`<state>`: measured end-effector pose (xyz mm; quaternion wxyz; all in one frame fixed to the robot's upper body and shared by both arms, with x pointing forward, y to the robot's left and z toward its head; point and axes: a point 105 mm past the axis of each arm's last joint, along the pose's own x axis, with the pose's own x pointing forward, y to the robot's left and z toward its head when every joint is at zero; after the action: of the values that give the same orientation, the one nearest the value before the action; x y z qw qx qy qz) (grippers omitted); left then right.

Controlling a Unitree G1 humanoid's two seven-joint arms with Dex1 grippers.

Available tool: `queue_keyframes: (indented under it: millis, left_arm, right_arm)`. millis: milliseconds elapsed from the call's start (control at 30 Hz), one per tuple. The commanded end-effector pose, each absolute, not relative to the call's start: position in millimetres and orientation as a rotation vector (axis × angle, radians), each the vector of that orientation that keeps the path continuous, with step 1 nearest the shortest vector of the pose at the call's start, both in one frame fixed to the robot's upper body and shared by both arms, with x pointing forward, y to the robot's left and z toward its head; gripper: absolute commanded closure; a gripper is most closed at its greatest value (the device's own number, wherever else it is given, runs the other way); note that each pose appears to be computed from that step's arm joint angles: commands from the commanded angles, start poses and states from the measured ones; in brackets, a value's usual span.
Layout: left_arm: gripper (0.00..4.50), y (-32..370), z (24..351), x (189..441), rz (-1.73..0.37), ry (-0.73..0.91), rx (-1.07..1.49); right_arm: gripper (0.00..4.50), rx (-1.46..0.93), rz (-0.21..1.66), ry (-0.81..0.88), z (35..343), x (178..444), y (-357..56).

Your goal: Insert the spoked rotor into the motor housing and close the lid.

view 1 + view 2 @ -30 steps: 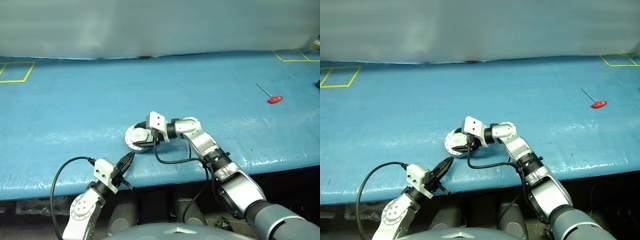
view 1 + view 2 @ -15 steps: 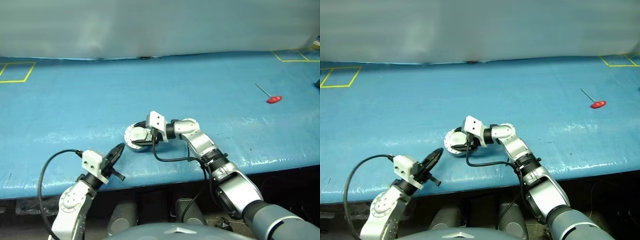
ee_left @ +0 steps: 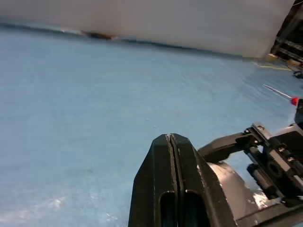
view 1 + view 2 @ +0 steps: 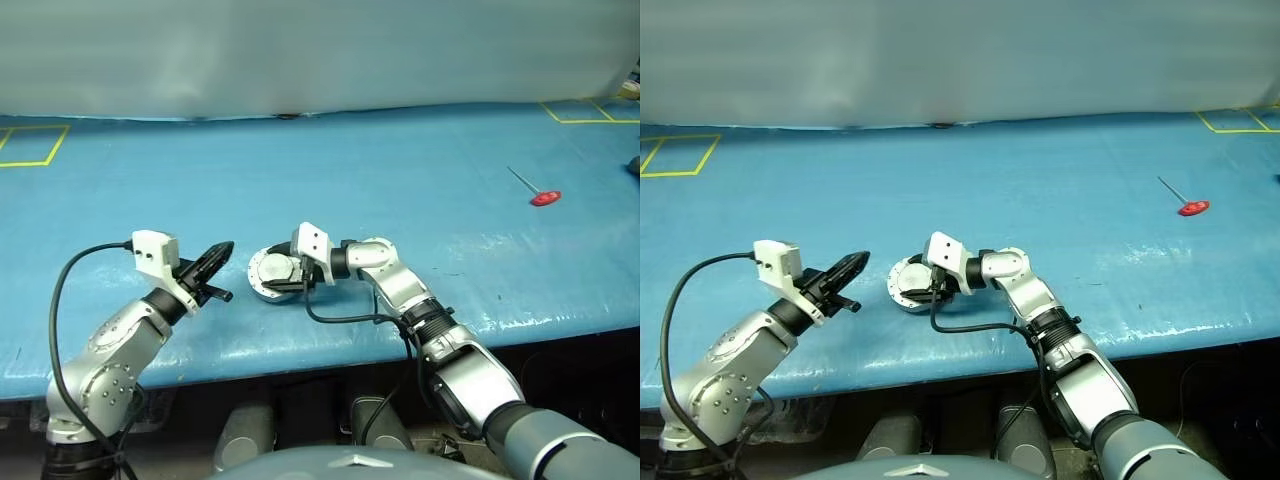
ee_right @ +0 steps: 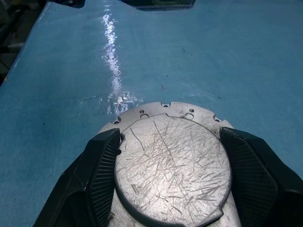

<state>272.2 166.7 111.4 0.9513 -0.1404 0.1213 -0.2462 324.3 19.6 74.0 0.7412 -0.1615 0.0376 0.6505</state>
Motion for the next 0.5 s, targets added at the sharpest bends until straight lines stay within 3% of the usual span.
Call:
queue_keyframes:
  millis: [33, 500]
  left_arm:
    - [4.5, 164, 112, 271, -0.541, 0.32, -0.279]
    - [4.5, 165, 92, 289, -0.549, 0.484, -0.274]
  right_arm:
    - [1.46, -0.359, 1.417, 0.063, 77, 326, 20]
    - [1.46, -0.359, 1.411, 0.069, 77, 327, 20]
